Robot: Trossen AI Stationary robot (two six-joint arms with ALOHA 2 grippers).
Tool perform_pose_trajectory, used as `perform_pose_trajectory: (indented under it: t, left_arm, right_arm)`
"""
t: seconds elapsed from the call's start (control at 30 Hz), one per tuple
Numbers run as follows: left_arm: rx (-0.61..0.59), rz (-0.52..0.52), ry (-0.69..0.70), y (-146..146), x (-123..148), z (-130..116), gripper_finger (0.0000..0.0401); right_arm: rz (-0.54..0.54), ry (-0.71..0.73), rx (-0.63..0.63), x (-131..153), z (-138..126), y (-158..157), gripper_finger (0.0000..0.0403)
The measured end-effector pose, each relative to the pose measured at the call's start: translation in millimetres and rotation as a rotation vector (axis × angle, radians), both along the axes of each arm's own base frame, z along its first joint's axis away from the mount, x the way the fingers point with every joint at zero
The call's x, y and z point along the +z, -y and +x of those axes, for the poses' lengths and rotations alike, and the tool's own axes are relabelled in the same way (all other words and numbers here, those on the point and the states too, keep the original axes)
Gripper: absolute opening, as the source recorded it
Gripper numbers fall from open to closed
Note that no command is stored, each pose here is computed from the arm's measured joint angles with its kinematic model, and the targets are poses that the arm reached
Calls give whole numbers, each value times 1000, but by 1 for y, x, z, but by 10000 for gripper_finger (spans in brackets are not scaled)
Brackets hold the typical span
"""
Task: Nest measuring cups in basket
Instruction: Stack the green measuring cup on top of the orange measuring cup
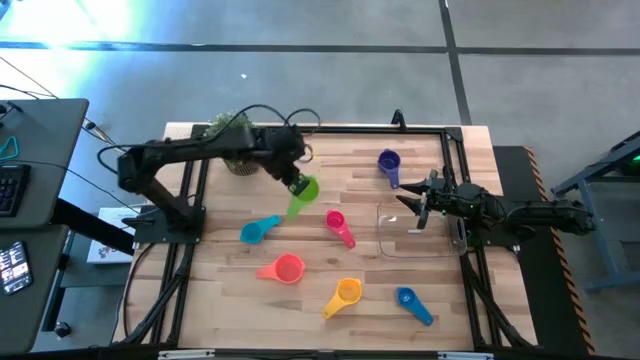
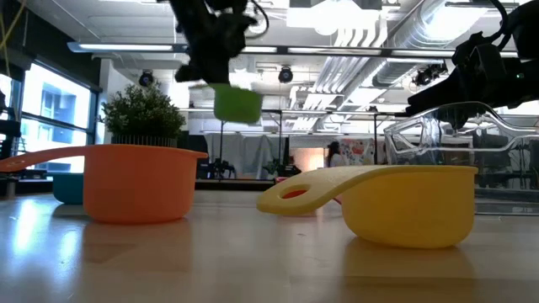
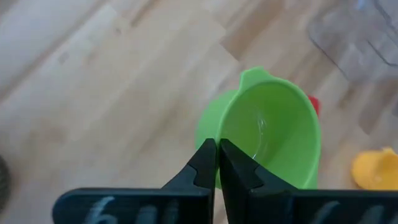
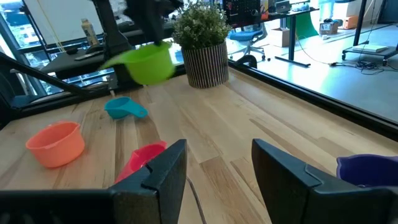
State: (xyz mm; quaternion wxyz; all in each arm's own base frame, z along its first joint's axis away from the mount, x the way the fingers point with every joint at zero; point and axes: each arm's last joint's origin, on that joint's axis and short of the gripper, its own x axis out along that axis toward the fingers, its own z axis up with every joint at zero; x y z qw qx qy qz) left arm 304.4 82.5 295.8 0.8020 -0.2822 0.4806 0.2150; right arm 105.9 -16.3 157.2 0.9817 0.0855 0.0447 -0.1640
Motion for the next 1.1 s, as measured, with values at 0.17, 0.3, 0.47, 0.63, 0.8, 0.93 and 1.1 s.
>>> perform_pose_trajectory:
  t: [0.17, 0.3, 0.47, 0.63, 0.8, 0.93, 1.1]
  left_arm:
    - [24, -39, 10, 43, 11, -13, 1]
    - [49, -36, 1, 76, 18, -21, 1]
    - [40, -24, -10, 111, 22, -31, 1]
    - [6, -19, -27, 132, 22, -37, 1]
    - [-112, 6, -56, 153, 21, -44, 1]
    - [-233, 38, -69, 169, 20, -50, 1]
    - [-349, 92, -66, 184, 17, -50, 1]
  right_arm:
    - [0, 0, 0, 0, 0, 0, 174]
    - [0, 0, 0, 0, 0, 0, 174]
    - [0, 0, 0, 0, 0, 0, 174]
    - [0, 0, 0, 0, 0, 0, 174]
    - [0, 0, 0, 0, 0, 0, 174]
    - [0, 0, 0, 0, 0, 0, 174]
    - [0, 0, 0, 0, 0, 0, 174]
